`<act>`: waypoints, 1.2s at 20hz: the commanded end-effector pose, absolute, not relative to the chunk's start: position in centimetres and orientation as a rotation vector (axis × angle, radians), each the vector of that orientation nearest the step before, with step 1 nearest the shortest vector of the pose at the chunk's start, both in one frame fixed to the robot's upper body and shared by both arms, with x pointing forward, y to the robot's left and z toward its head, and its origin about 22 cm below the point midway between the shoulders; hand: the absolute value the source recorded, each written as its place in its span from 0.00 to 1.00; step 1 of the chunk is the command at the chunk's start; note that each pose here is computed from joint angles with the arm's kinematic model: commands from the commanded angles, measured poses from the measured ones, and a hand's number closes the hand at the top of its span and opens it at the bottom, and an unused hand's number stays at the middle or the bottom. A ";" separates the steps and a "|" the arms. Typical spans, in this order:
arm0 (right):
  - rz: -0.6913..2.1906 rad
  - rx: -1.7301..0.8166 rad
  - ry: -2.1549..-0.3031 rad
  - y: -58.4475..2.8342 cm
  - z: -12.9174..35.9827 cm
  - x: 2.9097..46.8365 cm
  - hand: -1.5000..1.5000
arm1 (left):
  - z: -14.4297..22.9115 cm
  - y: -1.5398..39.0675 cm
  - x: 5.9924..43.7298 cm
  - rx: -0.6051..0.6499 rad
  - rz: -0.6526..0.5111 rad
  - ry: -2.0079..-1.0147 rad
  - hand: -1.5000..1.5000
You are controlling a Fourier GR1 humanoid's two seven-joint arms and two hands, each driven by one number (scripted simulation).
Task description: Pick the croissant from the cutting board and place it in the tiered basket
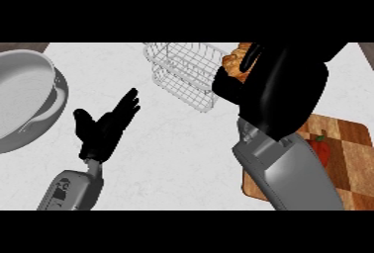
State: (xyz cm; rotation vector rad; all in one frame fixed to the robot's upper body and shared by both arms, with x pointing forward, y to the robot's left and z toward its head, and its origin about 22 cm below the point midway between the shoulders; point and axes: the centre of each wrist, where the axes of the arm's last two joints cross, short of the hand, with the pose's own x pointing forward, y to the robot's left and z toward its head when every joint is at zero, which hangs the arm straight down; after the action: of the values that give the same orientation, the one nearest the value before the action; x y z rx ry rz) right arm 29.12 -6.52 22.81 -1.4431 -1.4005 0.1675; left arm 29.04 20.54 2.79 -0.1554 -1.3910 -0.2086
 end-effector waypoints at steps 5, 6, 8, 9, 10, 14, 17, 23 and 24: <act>-0.024 -1.373 -1.177 -4.5 27.6 34.7 1.00 | 3.4 20.5 30.0 -0.171 -0.243 -1.401 0.50; -0.017 -1.396 -1.167 -3.8 27.6 35.0 1.00 | 4.0 20.8 30.0 -0.185 -0.249 -1.411 0.50; -0.014 -1.363 -1.161 -4.1 26.8 36.6 1.00 | 2.8 18.9 29.1 -0.185 -0.226 -1.403 0.50; -0.021 -1.345 -1.162 -4.1 28.3 37.0 1.00 | 3.9 19.9 30.0 -0.178 -0.238 -1.404 0.50; -0.032 -1.342 -1.158 -4.5 27.3 38.0 1.00 | 2.8 19.4 29.4 -0.182 -0.247 -1.399 0.50; -0.147 -1.225 -1.236 -5.3 27.8 38.9 1.00 | 3.4 18.8 29.4 -0.198 -0.250 -1.410 0.50; -0.217 -1.131 -1.310 -6.8 26.7 39.9 0.00 | 3.3 18.3 29.6 -0.187 -0.259 -1.419 0.50; -0.224 -1.041 -1.435 -6.1 25.1 41.9 0.00 | 3.7 18.1 29.9 -0.202 -0.279 -1.420 0.50; -0.215 -1.052 -1.463 -5.8 25.4 42.3 0.00 | 3.9 18.1 30.1 -0.202 -0.272 -1.434 0.50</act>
State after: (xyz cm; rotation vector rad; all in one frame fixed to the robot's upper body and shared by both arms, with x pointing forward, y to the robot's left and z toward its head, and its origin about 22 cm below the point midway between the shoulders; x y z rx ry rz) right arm 41.23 -6.49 25.92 -1.1326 -1.4578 -0.0520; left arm 29.89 18.40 3.70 -0.2029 -1.4223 -0.2657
